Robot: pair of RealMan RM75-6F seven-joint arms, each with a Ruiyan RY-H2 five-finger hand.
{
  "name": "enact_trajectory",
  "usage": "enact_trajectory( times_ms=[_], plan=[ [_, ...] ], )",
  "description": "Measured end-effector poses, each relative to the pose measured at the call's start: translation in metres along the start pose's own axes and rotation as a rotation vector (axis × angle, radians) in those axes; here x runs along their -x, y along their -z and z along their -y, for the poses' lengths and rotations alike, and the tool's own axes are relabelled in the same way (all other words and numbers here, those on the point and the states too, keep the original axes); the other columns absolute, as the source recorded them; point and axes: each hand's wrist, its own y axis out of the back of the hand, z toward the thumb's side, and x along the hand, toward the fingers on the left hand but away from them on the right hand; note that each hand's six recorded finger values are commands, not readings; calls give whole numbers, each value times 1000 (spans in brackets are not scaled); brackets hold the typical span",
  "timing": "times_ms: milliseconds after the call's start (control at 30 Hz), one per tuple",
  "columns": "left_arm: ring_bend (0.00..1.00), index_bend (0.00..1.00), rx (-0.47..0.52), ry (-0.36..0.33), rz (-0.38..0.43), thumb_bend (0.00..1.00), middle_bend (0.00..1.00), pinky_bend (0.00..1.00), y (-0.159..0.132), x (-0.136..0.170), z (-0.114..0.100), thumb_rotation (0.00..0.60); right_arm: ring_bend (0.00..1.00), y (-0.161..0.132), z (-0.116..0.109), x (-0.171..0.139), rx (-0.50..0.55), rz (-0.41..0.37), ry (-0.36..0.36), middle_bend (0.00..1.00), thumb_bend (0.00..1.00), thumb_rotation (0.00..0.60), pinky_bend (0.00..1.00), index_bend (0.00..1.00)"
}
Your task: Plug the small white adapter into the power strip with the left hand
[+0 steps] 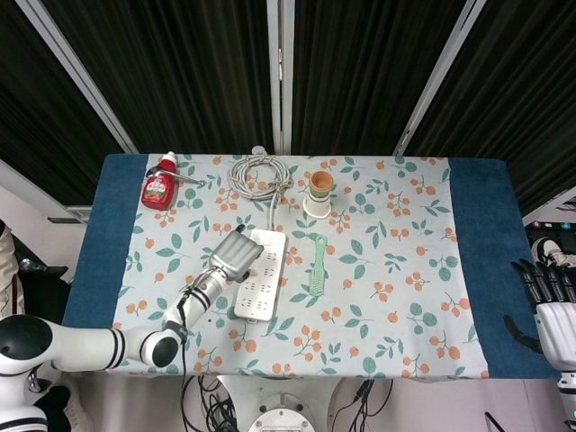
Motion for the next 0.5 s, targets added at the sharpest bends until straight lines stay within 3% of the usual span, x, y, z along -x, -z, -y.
enact_trajectory(
  times_ms=[200, 300, 500],
  plan=[
    [245, 251, 21, 7, -8, 191, 341, 154, 2, 3, 0, 600, 0, 0, 0, 0, 0, 1, 0, 66, 219, 600, 0, 0],
    [185, 170, 36, 9, -9, 160, 251, 140, 3, 4, 1, 600, 0, 0, 0, 0, 1, 0, 0, 66, 219, 600, 0, 0],
    [142, 132, 85, 7, -6, 157, 196, 127, 5, 8, 2, 600, 0, -1, 0, 1, 0, -4, 0, 66, 219, 600, 0, 0]
  ],
)
